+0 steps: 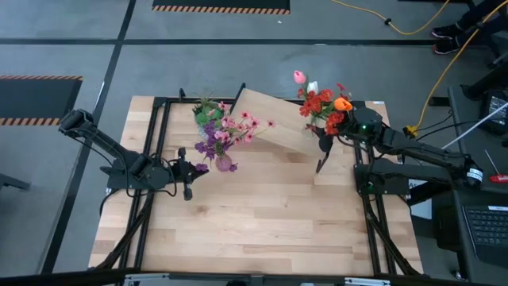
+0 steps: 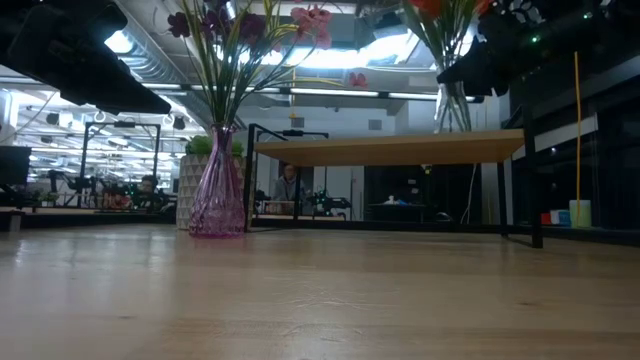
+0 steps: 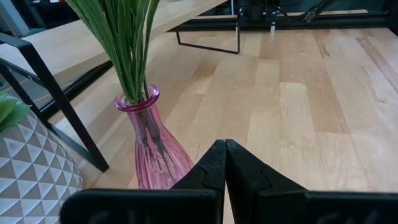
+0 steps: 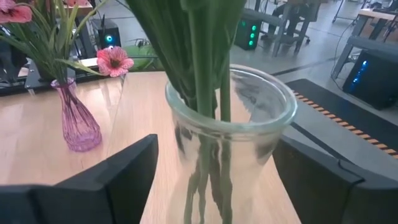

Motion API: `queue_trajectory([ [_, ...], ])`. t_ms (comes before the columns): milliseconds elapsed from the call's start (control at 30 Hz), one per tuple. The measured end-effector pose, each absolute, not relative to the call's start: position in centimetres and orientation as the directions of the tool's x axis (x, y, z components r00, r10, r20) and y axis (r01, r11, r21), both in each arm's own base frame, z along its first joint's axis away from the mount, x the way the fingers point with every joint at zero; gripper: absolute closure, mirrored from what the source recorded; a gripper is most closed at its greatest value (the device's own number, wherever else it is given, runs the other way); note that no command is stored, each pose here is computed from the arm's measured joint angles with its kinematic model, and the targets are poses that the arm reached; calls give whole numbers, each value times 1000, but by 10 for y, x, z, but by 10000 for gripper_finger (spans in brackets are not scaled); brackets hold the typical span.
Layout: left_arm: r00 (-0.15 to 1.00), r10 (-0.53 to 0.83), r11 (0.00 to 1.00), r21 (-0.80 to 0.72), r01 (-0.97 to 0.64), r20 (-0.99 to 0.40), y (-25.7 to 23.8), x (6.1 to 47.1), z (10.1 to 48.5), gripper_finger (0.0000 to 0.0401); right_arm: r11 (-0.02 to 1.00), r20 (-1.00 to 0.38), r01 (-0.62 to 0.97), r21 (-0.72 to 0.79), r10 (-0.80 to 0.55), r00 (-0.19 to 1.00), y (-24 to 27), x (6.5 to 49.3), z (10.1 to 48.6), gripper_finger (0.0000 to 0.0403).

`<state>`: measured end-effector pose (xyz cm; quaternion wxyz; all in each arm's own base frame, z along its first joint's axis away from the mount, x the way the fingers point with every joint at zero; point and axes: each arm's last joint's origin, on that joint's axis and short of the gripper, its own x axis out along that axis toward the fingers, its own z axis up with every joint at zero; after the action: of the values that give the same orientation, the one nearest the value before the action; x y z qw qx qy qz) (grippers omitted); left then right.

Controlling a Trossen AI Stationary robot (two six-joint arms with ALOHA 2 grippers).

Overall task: Pick and place flowers into a vace then onto a shelf
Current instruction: Put the pink vase on the shelf

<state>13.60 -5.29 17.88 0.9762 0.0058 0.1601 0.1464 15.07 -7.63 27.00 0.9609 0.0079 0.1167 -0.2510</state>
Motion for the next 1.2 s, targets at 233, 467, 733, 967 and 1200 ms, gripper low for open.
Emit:
queue_trajectory([
  [233, 906, 287, 957, 58, -284, -310, -53, 136, 179, 396, 873, -215, 487, -43, -484, 848, -74, 146, 273, 85],
  [467, 906, 287, 957, 58, -284, -311, -53, 136, 179, 399, 868, -306, 497, 2, -473, 826, -67, 131, 285, 85],
  [733, 906, 288, 958, 74, -279, -310, -53, 136, 179, 388, 840, -343, 542, 22, -503, 794, -58, 119, 301, 105],
  [967, 899, 320, 947, 77, -312, -300, -52, 136, 179, 354, 852, -369, 521, 60, -466, 804, -50, 119, 303, 204],
  [1200, 854, 457, 888, 76, -453, -249, -48, 134, 181, 292, 908, -364, 415, 65, -365, 857, -35, 124, 303, 373],
])
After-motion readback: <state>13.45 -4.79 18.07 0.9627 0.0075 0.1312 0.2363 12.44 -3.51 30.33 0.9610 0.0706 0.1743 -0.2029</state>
